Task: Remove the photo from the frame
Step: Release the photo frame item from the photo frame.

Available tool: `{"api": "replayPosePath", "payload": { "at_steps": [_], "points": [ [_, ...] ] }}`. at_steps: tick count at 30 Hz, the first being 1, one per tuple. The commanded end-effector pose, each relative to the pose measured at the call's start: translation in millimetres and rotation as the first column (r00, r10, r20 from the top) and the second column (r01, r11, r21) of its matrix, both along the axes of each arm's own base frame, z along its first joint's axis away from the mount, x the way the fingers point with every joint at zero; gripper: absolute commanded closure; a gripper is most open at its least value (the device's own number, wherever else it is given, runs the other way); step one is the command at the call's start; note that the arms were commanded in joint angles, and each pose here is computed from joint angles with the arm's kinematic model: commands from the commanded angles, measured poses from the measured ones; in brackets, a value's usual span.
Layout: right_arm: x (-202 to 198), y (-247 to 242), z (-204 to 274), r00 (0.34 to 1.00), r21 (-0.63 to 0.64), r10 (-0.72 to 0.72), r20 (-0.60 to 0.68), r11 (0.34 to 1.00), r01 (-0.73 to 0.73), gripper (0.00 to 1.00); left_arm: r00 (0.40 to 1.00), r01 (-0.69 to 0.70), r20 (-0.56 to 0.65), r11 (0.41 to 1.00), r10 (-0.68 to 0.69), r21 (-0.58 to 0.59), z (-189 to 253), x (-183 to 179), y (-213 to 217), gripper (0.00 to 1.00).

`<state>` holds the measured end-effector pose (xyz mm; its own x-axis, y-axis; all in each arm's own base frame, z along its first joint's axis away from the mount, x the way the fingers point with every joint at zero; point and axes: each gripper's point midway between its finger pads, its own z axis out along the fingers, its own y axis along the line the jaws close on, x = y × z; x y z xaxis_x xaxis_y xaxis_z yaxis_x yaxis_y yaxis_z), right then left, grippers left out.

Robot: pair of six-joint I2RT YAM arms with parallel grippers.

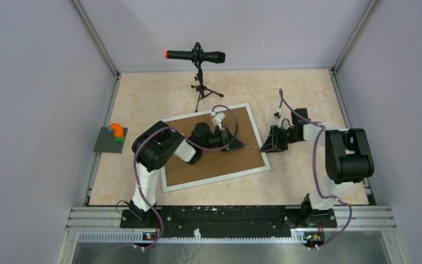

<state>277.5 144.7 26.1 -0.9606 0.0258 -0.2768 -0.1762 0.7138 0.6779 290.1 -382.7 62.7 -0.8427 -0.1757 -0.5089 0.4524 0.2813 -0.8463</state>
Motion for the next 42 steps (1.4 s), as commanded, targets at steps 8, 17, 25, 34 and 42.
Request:
{"api": "replayPosePath", "payload": {
  "at_steps": [8,17,25,34,42],
  "points": [
    [-6,-2,-17,1.0,-0.016,0.013,-0.02,1.0,-0.013,0.93,1.0,0.01,-0.013,1.0,-0.01,0.011,-12,-1,-14,1.0],
    [-10,6,-20,0.999,-0.029,0.045,-0.022,0.999,-0.045,1.0,0.998,0.034,-0.045,0.999,-0.034,0.002,-11,-8,-31,1.0],
    [-12,12,-22,0.998,-0.051,0.068,-0.019,0.996,-0.069,1.0,0.998,0.052,-0.026,0.998,-0.052,-0.033,6,-10,-45,1.0],
    [-12,17,-24,0.996,-0.058,0.082,-0.025,0.995,-0.084,1.0,0.986,0.124,0.111,0.991,-0.128,0.04,32,-16,-80,1.0],
    [-11,19,-26,0.996,-0.063,0.086,-0.031,0.994,-0.087,1.0,0.958,0.164,0.215,0.978,-0.189,0.128,57,-12,-100,1.0]
  ]
}}
